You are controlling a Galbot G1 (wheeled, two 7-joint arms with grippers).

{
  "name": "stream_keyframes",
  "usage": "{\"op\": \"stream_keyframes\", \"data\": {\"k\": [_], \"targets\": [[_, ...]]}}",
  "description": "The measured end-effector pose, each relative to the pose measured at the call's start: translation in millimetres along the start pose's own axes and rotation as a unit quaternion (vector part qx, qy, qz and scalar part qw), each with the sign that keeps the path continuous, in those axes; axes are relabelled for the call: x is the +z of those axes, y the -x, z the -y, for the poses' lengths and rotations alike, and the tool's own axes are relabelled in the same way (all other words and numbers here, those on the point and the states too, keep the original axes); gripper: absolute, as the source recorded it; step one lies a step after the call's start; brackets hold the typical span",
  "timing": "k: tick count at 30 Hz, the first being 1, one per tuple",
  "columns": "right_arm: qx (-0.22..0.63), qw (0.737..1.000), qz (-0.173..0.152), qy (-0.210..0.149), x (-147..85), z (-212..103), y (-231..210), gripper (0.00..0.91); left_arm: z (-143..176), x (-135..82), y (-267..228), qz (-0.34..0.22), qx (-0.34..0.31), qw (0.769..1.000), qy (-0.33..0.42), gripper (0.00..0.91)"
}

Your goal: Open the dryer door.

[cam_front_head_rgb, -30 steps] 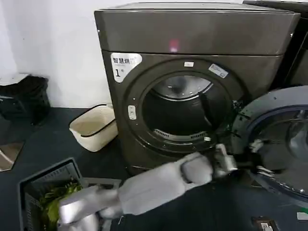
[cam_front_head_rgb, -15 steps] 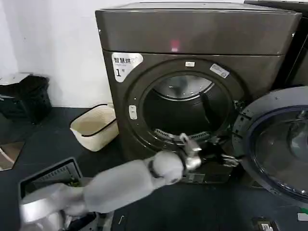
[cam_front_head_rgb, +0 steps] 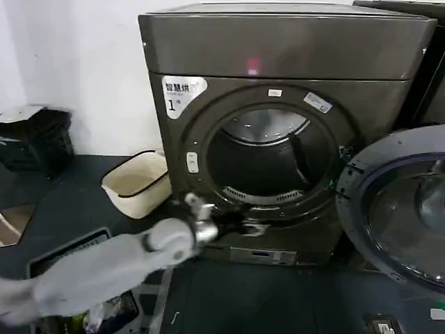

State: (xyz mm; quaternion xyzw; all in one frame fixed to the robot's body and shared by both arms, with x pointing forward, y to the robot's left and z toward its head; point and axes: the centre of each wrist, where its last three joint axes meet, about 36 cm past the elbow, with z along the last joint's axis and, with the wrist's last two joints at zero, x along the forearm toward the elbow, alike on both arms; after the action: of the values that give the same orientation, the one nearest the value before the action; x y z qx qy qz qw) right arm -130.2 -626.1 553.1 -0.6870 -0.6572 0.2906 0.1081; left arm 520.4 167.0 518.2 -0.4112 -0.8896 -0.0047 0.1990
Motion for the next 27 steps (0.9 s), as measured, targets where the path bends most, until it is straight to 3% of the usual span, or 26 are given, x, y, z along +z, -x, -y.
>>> {"op": "stream_keyframes", "data": {"k": [9, 18, 22, 27], "targets": [[-0.024, 0.999, 0.014, 0.018, -7, -29, 22, 0.907, -39, 35, -90, -0.049, -0.082, 0.995, -0.021, 0.907], [-0.055, 0.997, 0.037, 0.036, -22, -72, 34, 0.907, -59, 70, -193, -0.12, -0.156, 0.98, -0.03, 0.907], [-0.069, 0.996, 0.046, 0.044, -28, -90, 35, 0.907, -71, 77, -226, -0.181, -0.171, 0.968, -0.004, 0.907], [-0.082, 0.994, 0.055, 0.05, -32, -105, 39, 0.907, -90, 88, -260, -0.218, -0.156, 0.961, 0.07, 0.907]]}}
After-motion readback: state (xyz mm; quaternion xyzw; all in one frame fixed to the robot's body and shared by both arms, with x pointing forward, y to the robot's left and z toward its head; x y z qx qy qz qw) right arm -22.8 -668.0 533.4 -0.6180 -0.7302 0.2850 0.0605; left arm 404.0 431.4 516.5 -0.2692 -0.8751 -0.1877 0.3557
